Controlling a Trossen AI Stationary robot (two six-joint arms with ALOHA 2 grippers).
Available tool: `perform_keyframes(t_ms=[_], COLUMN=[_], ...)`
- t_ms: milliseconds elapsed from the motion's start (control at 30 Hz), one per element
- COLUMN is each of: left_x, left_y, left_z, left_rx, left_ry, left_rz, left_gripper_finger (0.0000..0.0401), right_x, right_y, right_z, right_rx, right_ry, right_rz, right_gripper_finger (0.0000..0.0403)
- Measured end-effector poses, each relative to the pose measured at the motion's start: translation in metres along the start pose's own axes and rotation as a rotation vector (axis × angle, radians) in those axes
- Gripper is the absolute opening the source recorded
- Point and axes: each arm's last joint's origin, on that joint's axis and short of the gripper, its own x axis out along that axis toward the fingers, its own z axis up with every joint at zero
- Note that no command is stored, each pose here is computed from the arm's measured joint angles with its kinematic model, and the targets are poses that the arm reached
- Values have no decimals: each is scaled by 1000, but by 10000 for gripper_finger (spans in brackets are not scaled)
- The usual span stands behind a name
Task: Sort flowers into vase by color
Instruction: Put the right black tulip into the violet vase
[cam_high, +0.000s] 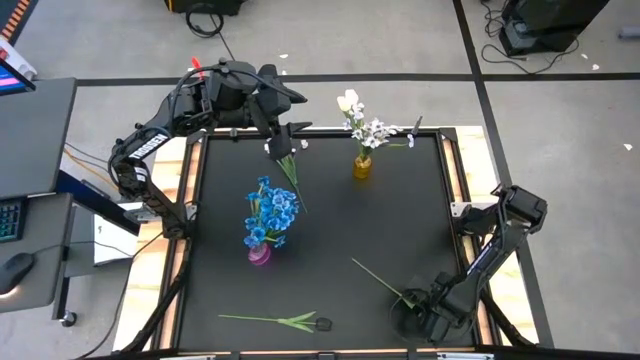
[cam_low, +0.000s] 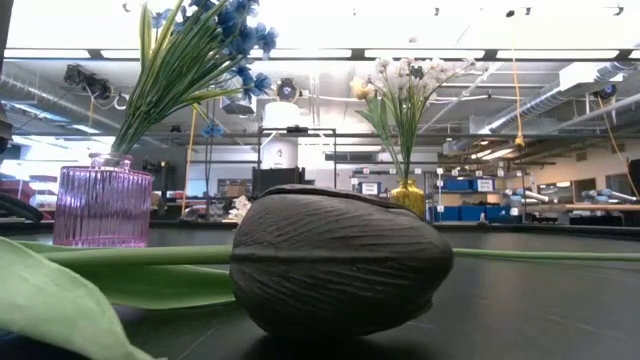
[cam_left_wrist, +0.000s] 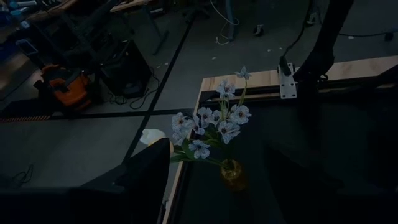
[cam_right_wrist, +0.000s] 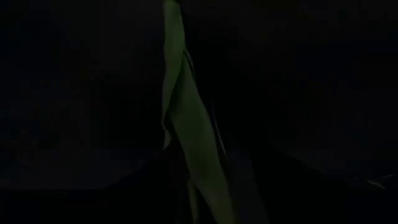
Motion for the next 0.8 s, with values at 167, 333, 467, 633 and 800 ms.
perform_keyframes(t_ms=[167, 333, 467, 633, 800], left_x=[0, 0, 0, 0, 0], left_y=[0, 0, 0, 0, 0], left_z=[0, 0, 0, 0, 0], left_rx=[0, 0, 0, 0, 0], left_ry=[-1, 0, 0, 0, 0], left_rz=[0, 0, 0, 0, 0], left_gripper_finger=[260, 261, 261, 261, 261], right_x=[0, 0, -2, -6, -11], right_y=[0, 1, 2, 4, 5], right_z=[0, -1, -1, 1, 11], right_rx=[1, 0, -5, -29, -62], right_ry=[18, 23, 27, 19, 17], right_rz=[4, 14, 20, 35, 49], right_gripper_finger=[170, 122, 84, 48, 26])
